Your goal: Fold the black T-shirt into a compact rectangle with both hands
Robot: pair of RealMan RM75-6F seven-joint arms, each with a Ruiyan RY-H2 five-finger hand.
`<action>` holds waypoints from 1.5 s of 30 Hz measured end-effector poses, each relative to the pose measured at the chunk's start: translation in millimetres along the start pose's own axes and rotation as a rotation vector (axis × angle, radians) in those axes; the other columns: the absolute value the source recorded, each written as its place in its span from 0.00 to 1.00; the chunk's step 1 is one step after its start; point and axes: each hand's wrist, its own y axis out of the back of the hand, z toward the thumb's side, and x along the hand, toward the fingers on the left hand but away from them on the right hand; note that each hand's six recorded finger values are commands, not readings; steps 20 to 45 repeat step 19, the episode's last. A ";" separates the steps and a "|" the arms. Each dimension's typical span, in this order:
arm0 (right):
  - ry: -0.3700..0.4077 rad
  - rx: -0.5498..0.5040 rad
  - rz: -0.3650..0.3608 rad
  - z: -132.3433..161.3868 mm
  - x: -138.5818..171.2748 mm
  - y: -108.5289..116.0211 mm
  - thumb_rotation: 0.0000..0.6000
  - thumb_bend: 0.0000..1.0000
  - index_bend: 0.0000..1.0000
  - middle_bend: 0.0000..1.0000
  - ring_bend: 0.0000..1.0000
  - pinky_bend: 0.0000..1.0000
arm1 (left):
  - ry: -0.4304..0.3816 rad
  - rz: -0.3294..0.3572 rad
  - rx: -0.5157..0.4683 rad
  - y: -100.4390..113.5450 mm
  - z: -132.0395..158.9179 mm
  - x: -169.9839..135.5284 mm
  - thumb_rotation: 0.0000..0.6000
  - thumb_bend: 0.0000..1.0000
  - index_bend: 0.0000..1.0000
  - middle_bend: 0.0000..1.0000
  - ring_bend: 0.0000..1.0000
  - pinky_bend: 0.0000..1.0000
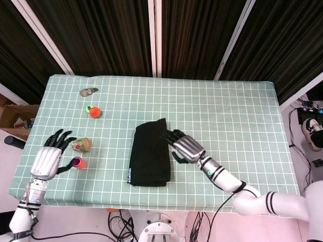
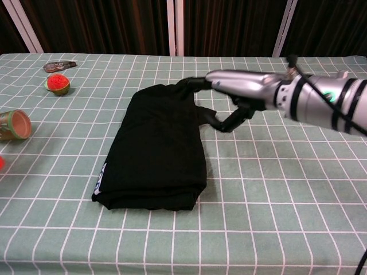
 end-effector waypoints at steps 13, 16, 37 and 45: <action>-0.526 0.179 -0.361 -117.8 247.1 77.5 1.00 0.31 0.00 0.04 0.00 0.06 | 0.241 0.105 0.110 32.5 -74.1 -59.2 1.00 0.21 0.22 0.11 0.04 0.16; -0.590 0.160 -0.396 -124.3 289.8 70.9 1.00 0.32 0.00 0.04 0.00 0.06 | 0.229 0.117 0.112 36.2 -69.7 -72.5 1.00 0.21 0.22 0.11 0.04 0.16; -0.626 0.133 -0.407 -129.3 319.8 61.7 1.00 0.33 0.00 0.04 0.00 0.06 | 0.207 0.123 0.102 37.6 -61.5 -85.7 1.00 0.21 0.22 0.11 0.04 0.16; -0.626 0.133 -0.407 -129.3 319.8 61.7 1.00 0.33 0.00 0.04 0.00 0.06 | 0.207 0.123 0.102 37.6 -61.5 -85.7 1.00 0.21 0.22 0.11 0.04 0.16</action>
